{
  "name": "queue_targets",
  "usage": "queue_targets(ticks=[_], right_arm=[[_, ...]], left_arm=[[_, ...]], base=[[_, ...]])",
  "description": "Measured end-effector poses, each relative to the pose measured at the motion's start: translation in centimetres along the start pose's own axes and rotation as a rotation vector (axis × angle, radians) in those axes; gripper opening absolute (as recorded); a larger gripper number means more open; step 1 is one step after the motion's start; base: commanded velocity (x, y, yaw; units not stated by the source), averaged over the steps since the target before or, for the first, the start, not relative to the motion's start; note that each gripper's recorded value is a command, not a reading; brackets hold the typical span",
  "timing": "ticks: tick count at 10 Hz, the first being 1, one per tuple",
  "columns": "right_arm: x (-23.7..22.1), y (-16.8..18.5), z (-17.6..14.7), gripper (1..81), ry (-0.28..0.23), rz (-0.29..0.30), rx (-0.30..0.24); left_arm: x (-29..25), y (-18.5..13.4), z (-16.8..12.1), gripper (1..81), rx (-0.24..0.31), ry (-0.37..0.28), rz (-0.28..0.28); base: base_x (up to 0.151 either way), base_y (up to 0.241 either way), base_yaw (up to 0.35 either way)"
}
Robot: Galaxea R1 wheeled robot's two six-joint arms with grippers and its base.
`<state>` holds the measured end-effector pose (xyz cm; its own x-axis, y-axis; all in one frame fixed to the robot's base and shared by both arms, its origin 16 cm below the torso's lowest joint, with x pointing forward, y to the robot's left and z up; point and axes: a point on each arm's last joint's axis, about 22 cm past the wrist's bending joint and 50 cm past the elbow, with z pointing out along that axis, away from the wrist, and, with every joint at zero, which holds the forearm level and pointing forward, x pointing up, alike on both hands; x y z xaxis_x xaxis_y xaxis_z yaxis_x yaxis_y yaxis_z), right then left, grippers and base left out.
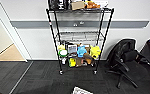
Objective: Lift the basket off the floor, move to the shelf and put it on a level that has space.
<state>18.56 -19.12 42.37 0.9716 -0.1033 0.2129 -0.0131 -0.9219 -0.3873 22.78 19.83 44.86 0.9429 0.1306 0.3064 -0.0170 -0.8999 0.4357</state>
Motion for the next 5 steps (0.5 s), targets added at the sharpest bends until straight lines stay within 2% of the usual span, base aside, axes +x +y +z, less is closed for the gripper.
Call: queue_targets(ticks=[3, 5], right_arm=[[0.06, -0.02, 0.01, 81.1, 0.001, 0.0, 0.0], [0.11, -0.05, 0.04, 81.1, 0.002, 0.0, 0.001]], left_arm=[[-0.15, -0.01, -0.03, 81.1, 0.0, -0.002, -0.001], [-0.11, 0.02, 0.0, 81.1, 0.0, -0.001, -0.001]], base=[[0.084, 0.0, 0.0], [0.0, 0.0, 0.0]])
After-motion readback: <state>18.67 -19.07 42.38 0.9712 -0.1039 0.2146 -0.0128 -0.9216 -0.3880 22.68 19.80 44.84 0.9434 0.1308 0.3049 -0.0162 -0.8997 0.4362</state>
